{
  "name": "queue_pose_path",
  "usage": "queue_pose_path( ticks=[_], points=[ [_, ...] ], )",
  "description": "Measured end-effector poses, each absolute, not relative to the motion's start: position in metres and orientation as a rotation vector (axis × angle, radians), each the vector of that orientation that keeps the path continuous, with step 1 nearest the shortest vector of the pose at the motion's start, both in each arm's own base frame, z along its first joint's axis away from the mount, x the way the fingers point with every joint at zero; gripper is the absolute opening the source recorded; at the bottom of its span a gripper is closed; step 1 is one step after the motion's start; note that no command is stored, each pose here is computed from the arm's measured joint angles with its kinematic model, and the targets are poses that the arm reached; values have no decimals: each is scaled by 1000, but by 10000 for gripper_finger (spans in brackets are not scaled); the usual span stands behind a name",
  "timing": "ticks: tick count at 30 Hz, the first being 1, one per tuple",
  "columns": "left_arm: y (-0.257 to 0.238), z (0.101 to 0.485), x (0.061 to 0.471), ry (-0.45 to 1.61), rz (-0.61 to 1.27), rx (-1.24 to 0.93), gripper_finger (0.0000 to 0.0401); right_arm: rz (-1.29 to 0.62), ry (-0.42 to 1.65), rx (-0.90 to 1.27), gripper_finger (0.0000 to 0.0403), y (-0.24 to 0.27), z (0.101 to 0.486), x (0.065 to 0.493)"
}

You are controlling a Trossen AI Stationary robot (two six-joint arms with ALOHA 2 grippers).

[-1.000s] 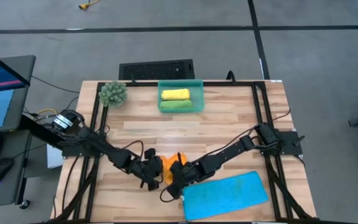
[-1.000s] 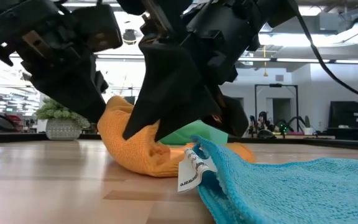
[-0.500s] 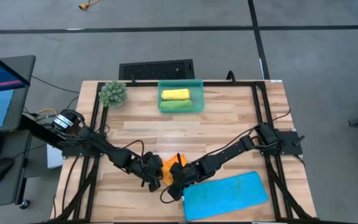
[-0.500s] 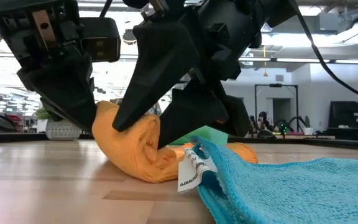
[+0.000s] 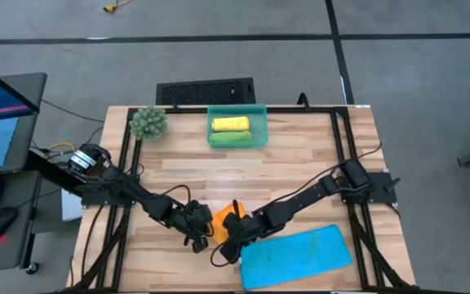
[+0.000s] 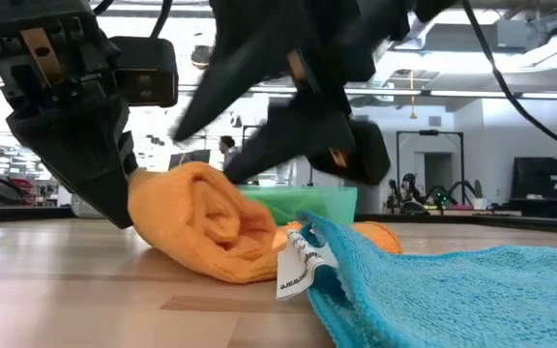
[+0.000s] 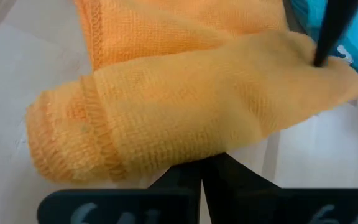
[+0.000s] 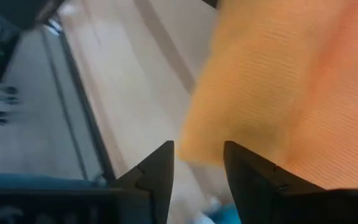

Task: Roll microfiber towels into tight, uniform cylinder then place into a basket
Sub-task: Roll the orange towel

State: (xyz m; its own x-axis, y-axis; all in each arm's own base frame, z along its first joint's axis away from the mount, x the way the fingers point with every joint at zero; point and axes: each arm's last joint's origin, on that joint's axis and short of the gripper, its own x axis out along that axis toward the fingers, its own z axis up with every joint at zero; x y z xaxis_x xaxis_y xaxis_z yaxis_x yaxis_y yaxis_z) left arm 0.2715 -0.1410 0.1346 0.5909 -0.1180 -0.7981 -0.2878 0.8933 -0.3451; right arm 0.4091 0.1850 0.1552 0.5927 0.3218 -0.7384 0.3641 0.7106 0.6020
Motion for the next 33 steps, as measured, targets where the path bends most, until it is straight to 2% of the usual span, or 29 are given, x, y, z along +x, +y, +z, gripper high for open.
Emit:
queue_pose_path(
  ticks=[9, 18, 23, 28, 31, 33],
  points=[
    [-141, 134, 271, 950, 104, -464, 0, -113, 1004, 732, 147, 172, 184, 393],
    [-141, 134, 270, 953, 104, -449, 0, -369, 1125, 481, 123, 148, 215, 350],
    [-141, 134, 271, 948, 107, -450, 0, -428, 1215, 353, 98, 139, 225, 328],
    [-140, 134, 271, 949, 114, -460, 0, -443, 1221, 376, 64, 129, 208, 306],
    [-141, 134, 271, 956, 102, -476, 0, -417, 1147, 485, 45, 125, 198, 296],
    [-141, 134, 270, 968, 99, -500, 0, -327, 1017, 554, 36, 128, 199, 303]
  ],
)
